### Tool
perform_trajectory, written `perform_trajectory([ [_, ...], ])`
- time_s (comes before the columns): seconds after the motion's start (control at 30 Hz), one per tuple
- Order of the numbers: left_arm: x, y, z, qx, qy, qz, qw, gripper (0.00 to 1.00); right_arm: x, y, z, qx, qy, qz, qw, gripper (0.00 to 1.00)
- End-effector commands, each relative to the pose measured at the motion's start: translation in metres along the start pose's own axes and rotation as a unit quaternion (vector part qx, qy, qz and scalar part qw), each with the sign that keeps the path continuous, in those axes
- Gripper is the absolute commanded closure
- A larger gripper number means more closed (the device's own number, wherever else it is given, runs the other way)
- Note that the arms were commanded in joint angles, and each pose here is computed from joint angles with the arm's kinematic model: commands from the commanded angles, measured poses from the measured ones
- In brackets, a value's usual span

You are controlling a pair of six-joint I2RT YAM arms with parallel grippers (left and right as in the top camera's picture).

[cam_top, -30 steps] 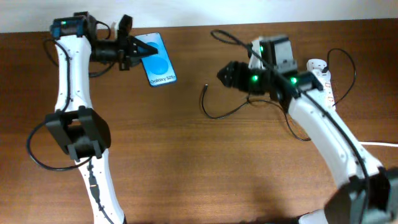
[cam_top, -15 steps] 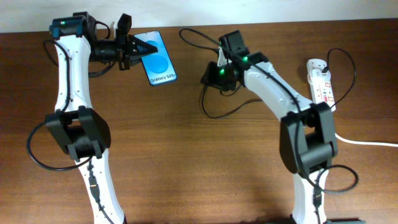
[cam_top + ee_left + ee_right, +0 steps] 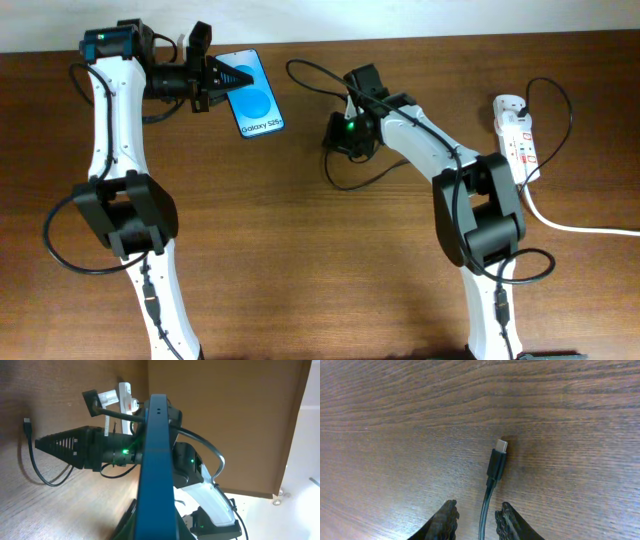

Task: Plug charger to phone and switch on socket
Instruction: 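Lower the right gripper over the black USB-C cable end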

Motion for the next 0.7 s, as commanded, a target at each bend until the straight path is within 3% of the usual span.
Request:
perform_trajectory([
  [0.0,-0.001,0.002,-0.014,0.029,0.015,-0.003,0.999,1.0,0.006,-0.002,0.004,-0.006,0.01,-0.009,1.0,0.69],
  [0.47,-0.001,0.002,-0.014,0.029,0.015,-0.003,0.999,1.0,0.047,0.013,-0.004,0.003,0.031,0.017,0.999,0.7],
  [0.67,-0.001,0.002,-0.014,0.028,0.015,-0.003,0.999,1.0,0.047,0.012,-0.007,0.008,0.033,0.018,0.999,0.82],
])
Point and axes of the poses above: each gripper's point midway between its finger pads, its own x axis out along the fingers, its own z axis along the line the jaws close on, y = z × x, the point moved 9 cm from there along -x, back along the fingers, and after that the axes turned 7 degrees about -x, right-handed, at the moved point
